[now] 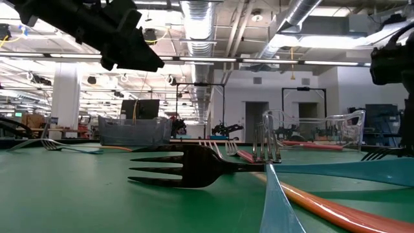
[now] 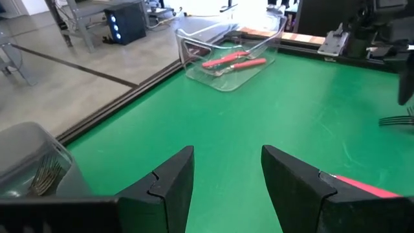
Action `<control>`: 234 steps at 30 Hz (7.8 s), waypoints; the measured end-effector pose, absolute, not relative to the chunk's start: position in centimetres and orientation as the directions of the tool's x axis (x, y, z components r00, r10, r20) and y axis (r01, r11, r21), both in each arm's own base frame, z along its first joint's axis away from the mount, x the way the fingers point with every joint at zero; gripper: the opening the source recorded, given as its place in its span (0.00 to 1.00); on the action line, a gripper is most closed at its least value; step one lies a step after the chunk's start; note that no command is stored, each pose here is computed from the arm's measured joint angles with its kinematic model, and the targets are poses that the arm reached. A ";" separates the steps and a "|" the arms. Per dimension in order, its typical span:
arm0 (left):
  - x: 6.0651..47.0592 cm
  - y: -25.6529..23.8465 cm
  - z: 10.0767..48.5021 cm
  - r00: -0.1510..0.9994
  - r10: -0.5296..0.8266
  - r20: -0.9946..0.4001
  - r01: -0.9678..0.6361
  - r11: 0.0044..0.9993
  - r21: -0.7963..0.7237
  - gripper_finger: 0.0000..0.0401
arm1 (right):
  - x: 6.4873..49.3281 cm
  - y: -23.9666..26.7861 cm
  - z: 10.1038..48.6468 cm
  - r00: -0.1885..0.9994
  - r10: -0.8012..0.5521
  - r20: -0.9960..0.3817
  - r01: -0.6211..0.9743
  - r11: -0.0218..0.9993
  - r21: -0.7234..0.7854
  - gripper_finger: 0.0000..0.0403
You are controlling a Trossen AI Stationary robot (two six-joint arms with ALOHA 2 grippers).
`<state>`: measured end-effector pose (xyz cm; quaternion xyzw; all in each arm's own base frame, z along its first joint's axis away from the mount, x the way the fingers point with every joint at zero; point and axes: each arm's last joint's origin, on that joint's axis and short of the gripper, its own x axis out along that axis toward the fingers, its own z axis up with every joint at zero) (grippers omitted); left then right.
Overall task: Sort silverware by color (type)
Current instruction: Put the blue fork into the black bin
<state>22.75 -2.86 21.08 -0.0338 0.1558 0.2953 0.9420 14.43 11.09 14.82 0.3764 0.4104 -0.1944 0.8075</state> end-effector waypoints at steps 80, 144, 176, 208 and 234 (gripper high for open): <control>35.3 -2.1 20.8 0.915 -0.061 -0.400 0.039 0.997 -0.061 0.17 | 24.7 13.1 24.5 0.859 -0.487 -0.161 0.394 0.827 -0.401 0.03; 17.7 18.1 23.4 0.016 0.681 -0.732 -0.299 0.702 0.646 0.09 | 26.1 9.2 22.7 0.837 -0.411 -0.362 0.470 0.878 0.088 0.27; 25.8 6.3 22.8 0.778 0.310 -0.547 -0.333 0.941 0.061 0.44 | 25.6 16.8 16.2 0.765 0.022 -0.644 0.303 0.870 0.390 0.27; 26.6 0.5 23.1 0.803 0.324 -0.501 -0.356 0.934 0.033 0.44 | 28.6 16.2 17.0 0.534 -0.292 -0.793 0.447 0.894 -0.028 0.09; 31.2 -1.9 21.7 0.953 -0.144 -0.267 0.104 0.982 -0.158 0.46 | 29.6 13.9 22.5 0.728 -0.426 -0.537 0.063 0.822 -0.567 0.08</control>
